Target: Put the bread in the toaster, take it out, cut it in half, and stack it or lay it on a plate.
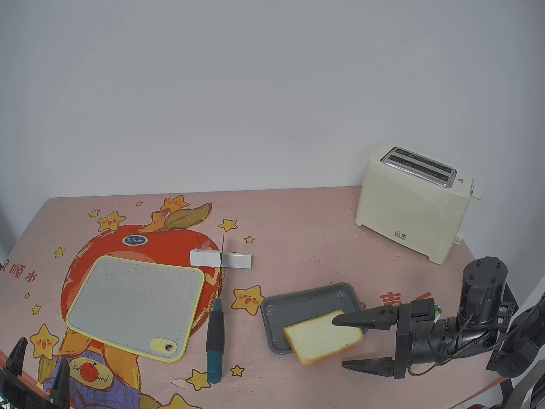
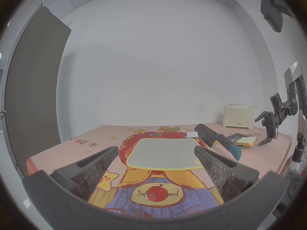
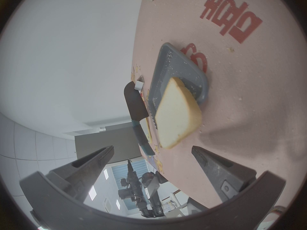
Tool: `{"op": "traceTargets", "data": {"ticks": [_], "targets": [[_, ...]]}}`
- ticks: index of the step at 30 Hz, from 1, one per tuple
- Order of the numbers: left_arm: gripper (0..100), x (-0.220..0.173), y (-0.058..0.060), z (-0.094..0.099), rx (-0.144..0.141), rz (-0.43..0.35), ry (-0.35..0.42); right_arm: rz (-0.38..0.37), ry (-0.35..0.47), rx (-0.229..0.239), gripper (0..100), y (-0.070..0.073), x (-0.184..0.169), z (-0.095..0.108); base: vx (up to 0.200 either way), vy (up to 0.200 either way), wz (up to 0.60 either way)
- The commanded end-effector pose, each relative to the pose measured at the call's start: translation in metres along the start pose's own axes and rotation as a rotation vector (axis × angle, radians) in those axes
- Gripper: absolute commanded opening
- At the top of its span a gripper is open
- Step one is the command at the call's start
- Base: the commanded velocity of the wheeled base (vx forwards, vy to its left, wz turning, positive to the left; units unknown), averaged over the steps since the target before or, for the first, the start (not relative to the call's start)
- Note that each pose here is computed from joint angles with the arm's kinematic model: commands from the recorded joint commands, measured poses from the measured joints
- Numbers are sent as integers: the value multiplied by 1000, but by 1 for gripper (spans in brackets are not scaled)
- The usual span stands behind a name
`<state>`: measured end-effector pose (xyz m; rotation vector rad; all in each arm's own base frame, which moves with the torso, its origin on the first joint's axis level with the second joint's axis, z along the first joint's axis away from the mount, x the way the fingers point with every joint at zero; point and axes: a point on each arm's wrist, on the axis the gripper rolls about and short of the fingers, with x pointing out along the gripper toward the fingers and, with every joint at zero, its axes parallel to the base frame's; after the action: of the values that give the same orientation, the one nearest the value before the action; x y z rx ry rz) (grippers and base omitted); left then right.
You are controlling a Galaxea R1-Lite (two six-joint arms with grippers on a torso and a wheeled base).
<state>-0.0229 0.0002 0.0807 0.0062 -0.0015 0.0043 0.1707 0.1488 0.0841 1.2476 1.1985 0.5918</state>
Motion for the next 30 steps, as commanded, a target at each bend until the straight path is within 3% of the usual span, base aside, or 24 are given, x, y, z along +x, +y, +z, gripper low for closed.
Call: {"op": "traceTargets", "data": {"ticks": [1,16,30], "targets": [[100,0,0,-5,0,0,6,6,-10,10,100,-1,4,5,0,0,0],[100,0,0,-5,0,0,6,3,-6,12,100,-9,11,8,0,0,0],[100,0,0,-5,0,0,6,23,-21,5,100,-4,15,13,0,0,0]]}}
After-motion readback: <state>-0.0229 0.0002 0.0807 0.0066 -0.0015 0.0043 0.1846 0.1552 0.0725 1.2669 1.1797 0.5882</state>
